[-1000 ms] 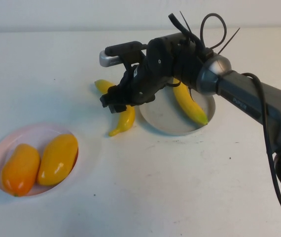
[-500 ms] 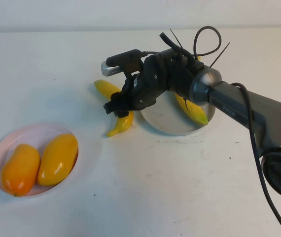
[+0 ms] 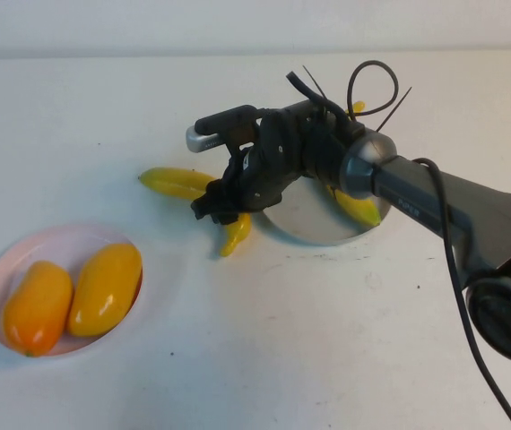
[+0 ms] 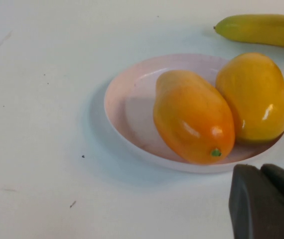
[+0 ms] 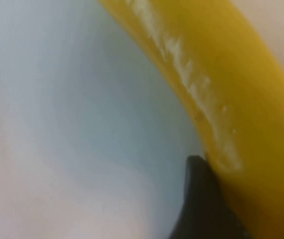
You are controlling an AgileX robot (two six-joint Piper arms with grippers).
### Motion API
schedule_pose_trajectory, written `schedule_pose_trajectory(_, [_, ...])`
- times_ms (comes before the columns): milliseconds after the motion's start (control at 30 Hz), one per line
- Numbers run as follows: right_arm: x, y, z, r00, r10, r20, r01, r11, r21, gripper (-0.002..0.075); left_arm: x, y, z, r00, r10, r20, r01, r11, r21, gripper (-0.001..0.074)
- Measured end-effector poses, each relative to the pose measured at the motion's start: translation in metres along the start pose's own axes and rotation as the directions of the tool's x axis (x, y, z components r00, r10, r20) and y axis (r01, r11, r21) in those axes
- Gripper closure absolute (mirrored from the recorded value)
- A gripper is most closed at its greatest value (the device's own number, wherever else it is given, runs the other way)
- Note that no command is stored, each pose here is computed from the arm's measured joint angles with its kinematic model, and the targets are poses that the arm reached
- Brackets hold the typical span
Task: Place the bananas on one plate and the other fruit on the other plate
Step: Put another type of fruit in the right plate
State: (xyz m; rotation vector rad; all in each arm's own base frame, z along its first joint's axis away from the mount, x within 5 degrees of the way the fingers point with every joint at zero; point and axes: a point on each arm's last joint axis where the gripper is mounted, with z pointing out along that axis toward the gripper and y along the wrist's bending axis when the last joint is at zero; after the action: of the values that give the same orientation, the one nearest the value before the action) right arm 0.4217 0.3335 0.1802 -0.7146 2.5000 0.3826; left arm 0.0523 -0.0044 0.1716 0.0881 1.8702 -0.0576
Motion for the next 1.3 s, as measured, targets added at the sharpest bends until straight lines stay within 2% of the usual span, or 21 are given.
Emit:
schedule_pose_trajectory(300, [-0.008,0.003,-0.012,1.000,0.000,-0.017,0.000,1.000,-0.008,0.0402,0.000,0.000,0.000,1.000,0.000,0.000,0.000,1.000,0.000,0.0740])
schedule_pose_trajectory(467, [-0.033,0.009,-0.047,1.000,0.000,0.023,0.000,1.000,-0.020,0.0403,0.000,0.000,0.000,1.000,0.000,0.000,0.000,1.000,0.000,0.0740])
schedule_pose_trajectory(567, [-0.043,0.007,-0.073,1.000,0.015,0.014,-0.016,0.999,0.032,0.0403,0.000,0.000,0.000,1.000,0.000,0.000,0.000,1.000,0.000,0.0740])
schedule_pose_trajectory(733, [-0.056,-0.013,-0.110,0.997,0.054,0.054,-0.061,0.989,0.137,0.0403,0.000,0.000,0.000,1.000,0.000,0.000,0.000,1.000,0.000,0.0740])
schedule_pose_trajectory(1067, [-0.060,-0.074,-0.191,0.966,0.214,0.147,-0.238,0.956,0.171,0.0403,0.000,0.000,0.000,1.000,0.000,0.000,0.000,1.000,0.000,0.0740])
schedule_pose_trajectory(1200, [-0.041,-0.091,-0.198,0.955,0.289,0.071,-0.298,0.938,0.178,0.0403,0.000,0.000,0.000,1.000,0.000,0.000,0.000,1.000,0.000,0.0740])
schedule_pose_trajectory(1300, [-0.023,-0.094,-0.180,0.940,0.339,-0.020,-0.329,0.923,0.198,0.0403,0.000,0.000,0.000,1.000,0.000,0.000,0.000,1.000,0.000,0.0740])
